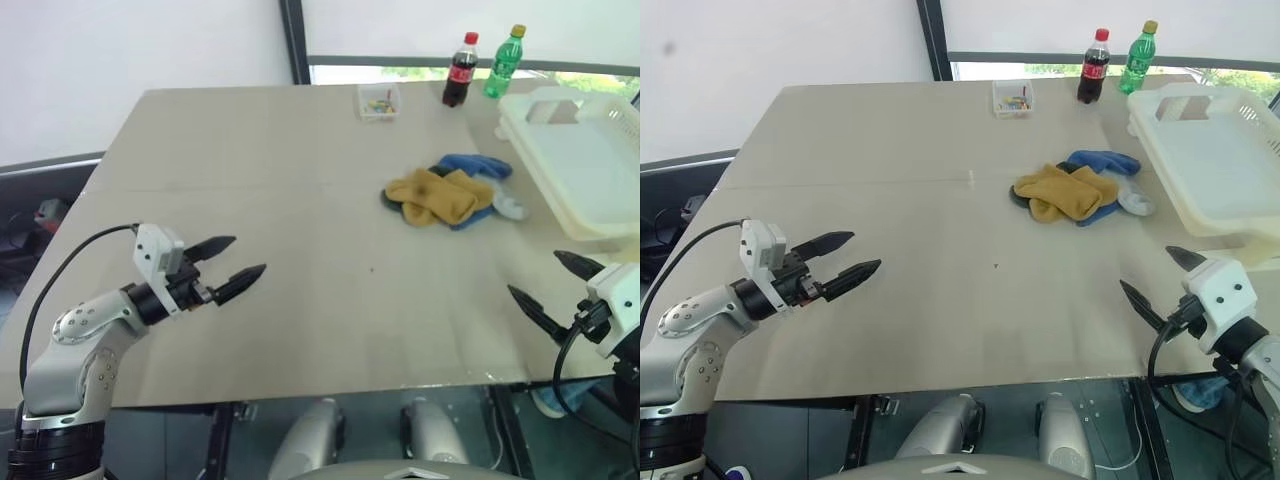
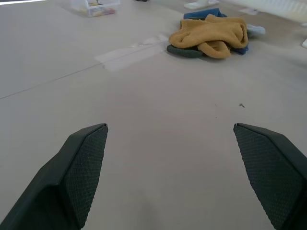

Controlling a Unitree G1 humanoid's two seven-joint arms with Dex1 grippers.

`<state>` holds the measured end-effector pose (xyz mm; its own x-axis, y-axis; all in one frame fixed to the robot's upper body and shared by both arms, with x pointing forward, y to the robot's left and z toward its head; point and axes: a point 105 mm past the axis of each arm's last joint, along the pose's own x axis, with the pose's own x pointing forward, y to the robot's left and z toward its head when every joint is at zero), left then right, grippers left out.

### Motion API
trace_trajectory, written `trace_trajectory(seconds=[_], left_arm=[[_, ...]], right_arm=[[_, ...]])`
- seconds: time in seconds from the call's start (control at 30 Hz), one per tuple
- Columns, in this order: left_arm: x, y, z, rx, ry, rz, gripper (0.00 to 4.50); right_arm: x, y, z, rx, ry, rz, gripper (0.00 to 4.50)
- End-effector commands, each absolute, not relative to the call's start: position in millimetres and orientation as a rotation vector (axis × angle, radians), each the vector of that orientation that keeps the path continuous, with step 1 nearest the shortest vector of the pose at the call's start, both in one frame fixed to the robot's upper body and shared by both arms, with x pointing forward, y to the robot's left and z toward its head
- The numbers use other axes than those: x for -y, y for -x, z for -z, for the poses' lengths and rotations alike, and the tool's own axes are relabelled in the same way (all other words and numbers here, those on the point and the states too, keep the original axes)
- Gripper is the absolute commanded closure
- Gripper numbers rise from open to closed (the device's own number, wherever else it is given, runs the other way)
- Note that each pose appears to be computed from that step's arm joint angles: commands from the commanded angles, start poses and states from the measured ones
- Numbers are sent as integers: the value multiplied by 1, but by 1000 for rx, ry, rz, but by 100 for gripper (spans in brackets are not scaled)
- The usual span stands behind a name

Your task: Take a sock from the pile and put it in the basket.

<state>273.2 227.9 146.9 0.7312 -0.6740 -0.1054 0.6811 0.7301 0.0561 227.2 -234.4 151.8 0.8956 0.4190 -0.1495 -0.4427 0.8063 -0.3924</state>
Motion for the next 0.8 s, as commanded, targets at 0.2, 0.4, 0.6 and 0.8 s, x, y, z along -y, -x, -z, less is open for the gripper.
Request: trace_trajectory(seconds=[0.2, 0.4, 0.6, 0.8], left_arm=[[-211, -273, -158, -45, -110, 817, 0], [-204, -273, -162, -27, -92, 900, 0], [-190, -263, -165, -5, -100, 998, 0], [-183, -262, -173, 17, -95, 1031, 0]], right_arm=[[224, -242, -156, -59, 479, -392, 4], [224, -260, -155, -86, 448, -370, 4], [191, -313, -169, -29, 420, -432, 4], [146, -373, -163, 8, 446, -522, 4]])
